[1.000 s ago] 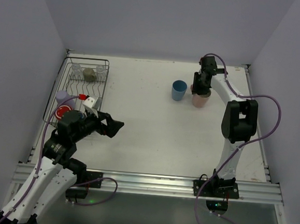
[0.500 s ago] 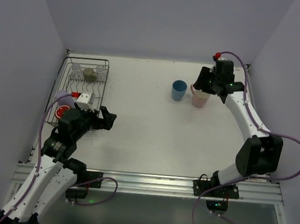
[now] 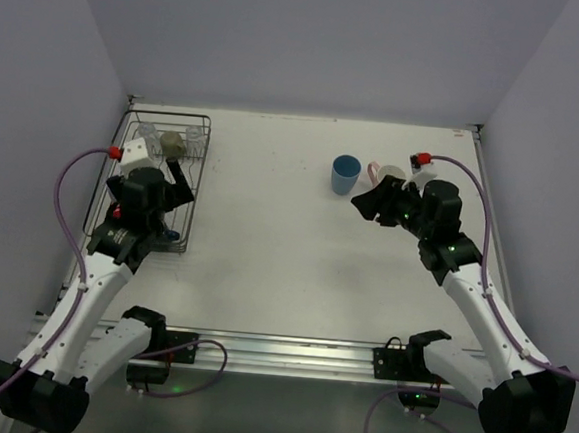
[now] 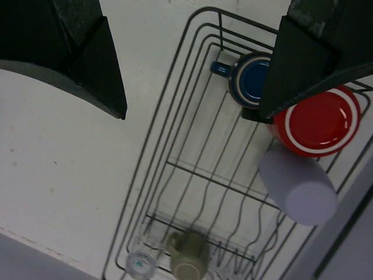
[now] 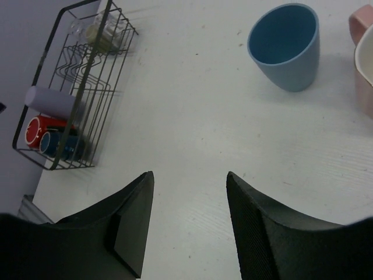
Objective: Unload the cups from the dish rack
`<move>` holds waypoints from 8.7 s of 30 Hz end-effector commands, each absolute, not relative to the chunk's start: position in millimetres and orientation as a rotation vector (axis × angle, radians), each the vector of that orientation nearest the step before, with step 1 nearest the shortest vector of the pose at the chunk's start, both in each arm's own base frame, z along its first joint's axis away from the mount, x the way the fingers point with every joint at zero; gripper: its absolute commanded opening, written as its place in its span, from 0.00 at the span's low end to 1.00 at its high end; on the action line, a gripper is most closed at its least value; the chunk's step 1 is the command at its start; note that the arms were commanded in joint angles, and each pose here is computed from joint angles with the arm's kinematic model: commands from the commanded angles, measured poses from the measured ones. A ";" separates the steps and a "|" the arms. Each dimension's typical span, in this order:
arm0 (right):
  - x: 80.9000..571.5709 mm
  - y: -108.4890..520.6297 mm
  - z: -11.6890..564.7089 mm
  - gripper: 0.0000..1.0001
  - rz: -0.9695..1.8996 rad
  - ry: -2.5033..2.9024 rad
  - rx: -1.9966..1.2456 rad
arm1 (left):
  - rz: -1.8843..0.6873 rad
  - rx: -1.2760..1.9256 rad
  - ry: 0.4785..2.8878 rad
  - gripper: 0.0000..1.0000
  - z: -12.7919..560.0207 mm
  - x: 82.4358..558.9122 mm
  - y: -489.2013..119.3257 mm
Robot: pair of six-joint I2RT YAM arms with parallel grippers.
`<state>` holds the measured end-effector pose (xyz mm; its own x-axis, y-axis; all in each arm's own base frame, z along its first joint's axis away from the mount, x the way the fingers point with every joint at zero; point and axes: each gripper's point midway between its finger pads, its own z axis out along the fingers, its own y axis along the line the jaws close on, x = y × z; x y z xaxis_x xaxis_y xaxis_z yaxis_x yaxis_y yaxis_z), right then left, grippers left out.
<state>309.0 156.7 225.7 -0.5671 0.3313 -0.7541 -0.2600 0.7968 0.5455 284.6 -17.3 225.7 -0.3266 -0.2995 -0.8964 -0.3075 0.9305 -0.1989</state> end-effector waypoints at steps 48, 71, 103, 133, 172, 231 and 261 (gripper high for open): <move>266.2 195.5 223.9 0.57 0.973 1.944 -0.185 | 0.266 -0.831 1.941 0.27 174.4 366.0 137.9; 224.7 287.2 313.1 0.82 1.447 1.573 -0.312 | -1.056 -0.261 1.558 0.19 317.3 278.7 -96.9; 265.1 369.1 340.1 0.03 1.555 1.596 -0.333 | -1.400 0.021 1.596 0.87 277.9 244.8 -178.3; 438.7 200.6 245.3 0.00 0.042 2.321 -0.442 | -0.653 0.224 1.828 1.00 237.2 241.1 -132.8; 464.5 206.8 163.2 0.00 0.121 2.476 -0.462 | -0.643 0.206 1.864 1.00 229.6 244.8 -131.9; 300.5 291.5 273.8 0.76 0.966 1.956 -0.554 | 0.340 -0.970 2.041 1.00 151.4 271.2 122.1; 283.5 316.8 271.6 0.77 1.012 1.959 -0.675 | 0.263 -1.056 2.064 0.51 107.4 298.6 125.5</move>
<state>285.7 311.8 240.8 -0.5874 -0.1148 -0.8011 -0.6948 0.5790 0.4265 293.2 125.4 95.3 -0.4171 -0.5833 -0.6970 -0.7595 0.6449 -0.0853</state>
